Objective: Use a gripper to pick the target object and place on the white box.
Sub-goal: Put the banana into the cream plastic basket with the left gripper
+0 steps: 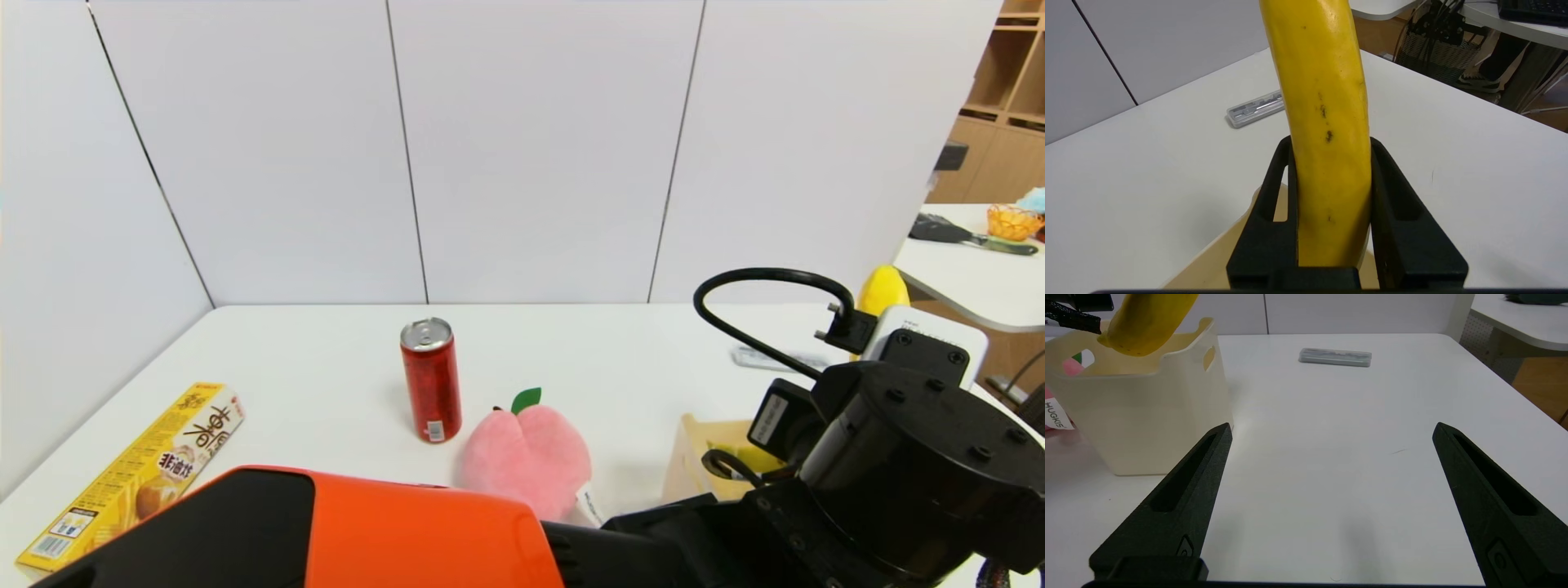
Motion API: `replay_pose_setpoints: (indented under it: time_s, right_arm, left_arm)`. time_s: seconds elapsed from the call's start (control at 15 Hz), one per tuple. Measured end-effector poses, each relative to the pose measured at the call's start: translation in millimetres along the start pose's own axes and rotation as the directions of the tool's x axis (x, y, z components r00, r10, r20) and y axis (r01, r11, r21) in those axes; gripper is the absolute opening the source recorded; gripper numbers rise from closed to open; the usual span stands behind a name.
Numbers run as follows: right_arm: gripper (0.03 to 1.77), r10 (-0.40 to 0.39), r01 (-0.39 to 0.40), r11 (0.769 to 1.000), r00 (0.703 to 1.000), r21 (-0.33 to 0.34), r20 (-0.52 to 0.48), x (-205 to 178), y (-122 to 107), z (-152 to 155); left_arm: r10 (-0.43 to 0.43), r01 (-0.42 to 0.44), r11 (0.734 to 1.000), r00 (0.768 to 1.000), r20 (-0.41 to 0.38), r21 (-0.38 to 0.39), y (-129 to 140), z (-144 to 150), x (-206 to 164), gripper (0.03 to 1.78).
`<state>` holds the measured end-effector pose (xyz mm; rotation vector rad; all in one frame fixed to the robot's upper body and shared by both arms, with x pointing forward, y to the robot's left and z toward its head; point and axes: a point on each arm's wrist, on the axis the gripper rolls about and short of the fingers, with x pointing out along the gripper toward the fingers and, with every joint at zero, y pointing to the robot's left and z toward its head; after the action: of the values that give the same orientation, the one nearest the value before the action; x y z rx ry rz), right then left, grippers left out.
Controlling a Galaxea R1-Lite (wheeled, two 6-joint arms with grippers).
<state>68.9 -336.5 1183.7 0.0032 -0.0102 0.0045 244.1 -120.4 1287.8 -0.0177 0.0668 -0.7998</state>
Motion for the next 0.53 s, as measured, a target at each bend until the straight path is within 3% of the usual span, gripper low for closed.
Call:
replay_pose_setpoints:
  time_s: [0.47,0.53]
  right_arm:
    - [1.70,0.000,0.000,1.000,1.000,-0.001,0.000,0.0,0.0,0.0]
    - [1.70,0.000,0.000,1.000,1.000,0.000,0.000,0.0,0.0,0.0]
  left_arm:
    - [0.049,-0.049,0.999,0.999,0.007,-0.002,1.6,0.8,-1.2,0.50]
    - [0.048,-0.048,0.999,0.999,0.008,-0.003,1.5,0.9,-1.5,0.66]
